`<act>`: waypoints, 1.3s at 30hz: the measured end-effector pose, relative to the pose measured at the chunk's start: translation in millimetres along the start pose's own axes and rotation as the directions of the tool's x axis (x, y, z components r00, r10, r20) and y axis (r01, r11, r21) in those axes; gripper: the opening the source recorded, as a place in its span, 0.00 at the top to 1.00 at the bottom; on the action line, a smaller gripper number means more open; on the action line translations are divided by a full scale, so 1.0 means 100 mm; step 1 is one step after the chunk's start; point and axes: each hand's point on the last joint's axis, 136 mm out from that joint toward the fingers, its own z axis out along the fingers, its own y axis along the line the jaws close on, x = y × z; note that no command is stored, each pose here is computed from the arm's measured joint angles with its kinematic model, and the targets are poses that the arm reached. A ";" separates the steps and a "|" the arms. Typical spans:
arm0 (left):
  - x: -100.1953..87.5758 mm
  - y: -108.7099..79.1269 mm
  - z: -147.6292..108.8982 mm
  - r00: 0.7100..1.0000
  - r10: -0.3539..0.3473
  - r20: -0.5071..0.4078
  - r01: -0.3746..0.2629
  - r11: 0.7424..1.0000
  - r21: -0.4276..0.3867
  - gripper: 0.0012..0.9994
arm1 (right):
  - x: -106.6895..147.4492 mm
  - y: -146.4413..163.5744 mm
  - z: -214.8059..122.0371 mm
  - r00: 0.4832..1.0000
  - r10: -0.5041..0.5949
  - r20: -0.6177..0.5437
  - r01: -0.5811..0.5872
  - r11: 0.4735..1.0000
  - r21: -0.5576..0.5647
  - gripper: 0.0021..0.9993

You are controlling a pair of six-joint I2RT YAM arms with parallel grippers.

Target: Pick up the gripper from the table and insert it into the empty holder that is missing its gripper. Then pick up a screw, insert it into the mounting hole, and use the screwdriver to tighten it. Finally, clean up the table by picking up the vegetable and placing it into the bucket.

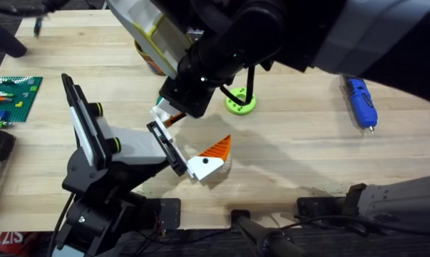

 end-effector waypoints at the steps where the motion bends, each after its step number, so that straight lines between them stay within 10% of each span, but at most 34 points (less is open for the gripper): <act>1: 0.00 0.00 0.00 1.000 -0.002 0.000 0.002 1.000 0.000 0.01 | 0.01 0.00 0.00 1.000 0.001 -0.003 -0.001 1.000 0.000 0.99; 17: 0.00 0.00 0.00 1.000 -0.006 0.000 0.006 1.000 0.001 0.01 | -0.13 -0.08 -0.63 0.993 -0.014 0.120 0.006 0.998 0.062 0.99; 39: 0.00 0.00 0.00 1.000 -0.006 0.000 0.006 1.000 0.001 0.01 | -0.06 -0.12 -0.57 0.930 -0.004 0.368 -0.012 0.999 0.041 1.00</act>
